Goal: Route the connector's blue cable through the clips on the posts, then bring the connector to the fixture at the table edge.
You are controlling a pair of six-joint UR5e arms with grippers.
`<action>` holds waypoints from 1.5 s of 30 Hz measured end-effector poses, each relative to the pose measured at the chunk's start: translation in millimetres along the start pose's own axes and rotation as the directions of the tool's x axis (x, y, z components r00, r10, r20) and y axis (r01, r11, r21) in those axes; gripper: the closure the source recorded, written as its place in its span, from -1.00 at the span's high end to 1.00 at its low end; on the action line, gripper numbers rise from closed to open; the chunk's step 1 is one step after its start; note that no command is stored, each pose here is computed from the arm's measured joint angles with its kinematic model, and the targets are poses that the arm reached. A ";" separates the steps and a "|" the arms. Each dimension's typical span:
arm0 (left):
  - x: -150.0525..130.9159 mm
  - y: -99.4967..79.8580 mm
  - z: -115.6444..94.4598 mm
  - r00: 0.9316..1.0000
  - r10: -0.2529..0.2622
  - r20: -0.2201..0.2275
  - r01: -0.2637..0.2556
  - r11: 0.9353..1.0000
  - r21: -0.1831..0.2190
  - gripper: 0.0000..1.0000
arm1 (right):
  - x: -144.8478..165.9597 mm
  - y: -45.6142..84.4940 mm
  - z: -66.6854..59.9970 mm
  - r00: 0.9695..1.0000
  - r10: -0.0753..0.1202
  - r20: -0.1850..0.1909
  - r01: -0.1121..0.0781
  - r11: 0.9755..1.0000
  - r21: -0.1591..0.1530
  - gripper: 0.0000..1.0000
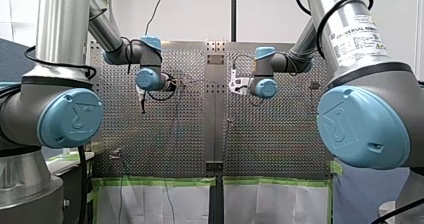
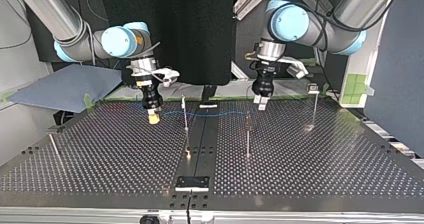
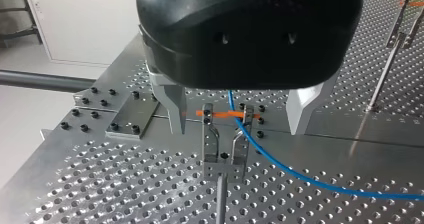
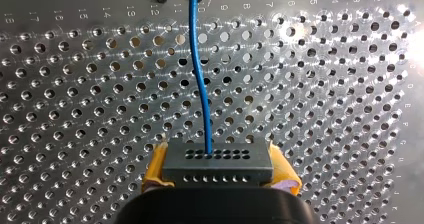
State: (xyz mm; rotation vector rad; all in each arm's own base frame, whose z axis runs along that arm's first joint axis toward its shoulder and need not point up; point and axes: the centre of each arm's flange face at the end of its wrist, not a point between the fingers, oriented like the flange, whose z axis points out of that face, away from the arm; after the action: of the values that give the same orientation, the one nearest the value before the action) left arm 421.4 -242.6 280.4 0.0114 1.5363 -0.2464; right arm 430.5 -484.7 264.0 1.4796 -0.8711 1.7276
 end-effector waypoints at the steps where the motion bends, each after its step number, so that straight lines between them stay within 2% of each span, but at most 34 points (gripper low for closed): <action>1: 0.5 -0.4 -0.1 1.000 0.002 -0.002 -0.002 1.000 -0.001 1.00 | 0.0 -0.1 0.0 1.000 0.000 0.000 0.000 1.000 0.000 -0.99; 22: 2.4 -1.5 -2.3 1.000 0.007 -0.008 -0.007 1.000 -0.018 1.00 | -0.6 -0.3 -0.4 1.000 0.001 0.005 -0.001 1.000 0.004 -0.99; 27: 4.1 -5.0 -3.7 0.999 0.036 -0.009 -0.036 0.999 0.007 1.00 | -0.9 -0.4 -0.7 1.000 0.001 0.008 -0.001 1.000 0.004 -0.99; 32: 3.0 -15.9 -4.6 0.999 0.048 0.014 -0.048 0.998 0.048 1.00 | -0.7 -0.5 -0.6 1.000 0.002 0.007 -0.002 1.000 0.005 -0.99; 38: -2.7 -37.2 -4.3 0.998 0.040 0.046 -0.043 0.997 0.058 1.00 | -0.7 -0.6 -0.6 1.000 0.003 0.007 -0.003 1.000 0.007 -0.99; 45: 6.2 -63.9 2.2 0.998 0.055 0.011 -0.056 0.997 0.055 1.00 | -1.1 -0.9 -0.9 1.000 0.003 0.010 -0.003 1.000 0.009 -0.99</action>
State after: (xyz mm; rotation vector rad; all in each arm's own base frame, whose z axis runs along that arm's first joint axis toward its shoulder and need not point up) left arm 413.1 -306.2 283.7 0.0963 1.5172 -0.2440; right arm 430.9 -483.6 262.9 1.4949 -0.8721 1.7299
